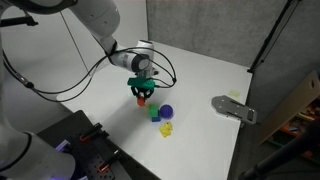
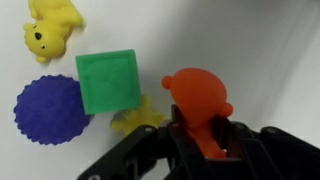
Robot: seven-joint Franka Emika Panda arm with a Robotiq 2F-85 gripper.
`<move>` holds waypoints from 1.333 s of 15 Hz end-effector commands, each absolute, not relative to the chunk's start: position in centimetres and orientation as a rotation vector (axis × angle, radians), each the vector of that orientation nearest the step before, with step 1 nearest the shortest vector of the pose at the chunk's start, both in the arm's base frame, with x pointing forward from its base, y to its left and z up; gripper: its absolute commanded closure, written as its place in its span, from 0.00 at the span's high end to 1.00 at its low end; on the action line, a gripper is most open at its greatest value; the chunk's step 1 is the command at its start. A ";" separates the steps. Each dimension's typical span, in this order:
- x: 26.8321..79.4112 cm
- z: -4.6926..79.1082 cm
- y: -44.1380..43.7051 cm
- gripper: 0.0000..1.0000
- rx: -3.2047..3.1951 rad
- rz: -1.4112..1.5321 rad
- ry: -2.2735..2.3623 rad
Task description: Remove the orange toy from the green bowl and put it on the table
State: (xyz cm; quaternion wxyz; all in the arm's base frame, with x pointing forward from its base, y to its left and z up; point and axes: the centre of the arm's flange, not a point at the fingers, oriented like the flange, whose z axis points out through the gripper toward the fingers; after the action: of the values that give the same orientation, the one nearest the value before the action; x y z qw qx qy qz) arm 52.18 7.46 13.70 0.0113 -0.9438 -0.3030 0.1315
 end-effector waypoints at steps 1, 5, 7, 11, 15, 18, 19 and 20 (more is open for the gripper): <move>50.4 13.8 7.4 0.11 -2.909 0.547 -1.001; 49.1 12.2 7.5 0.11 -2.901 0.712 -1.017; 48.7 11.2 7.2 0.11 -2.900 0.777 -1.033; 48.4 8.6 6.5 0.11 -2.913 0.902 -1.044; 47.8 6.1 5.7 0.11 -2.940 1.027 -1.032; 47.6 4.8 5.4 0.21 -2.952 1.104 -1.032; 47.6 4.6 5.4 0.57 -2.956 1.124 -1.037; 47.6 4.5 5.4 0.58 -2.961 1.138 -1.046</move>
State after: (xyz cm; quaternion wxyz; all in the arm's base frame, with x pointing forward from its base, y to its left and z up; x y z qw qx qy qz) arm 46.72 5.31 4.91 -0.0730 -0.8882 -0.3157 0.3258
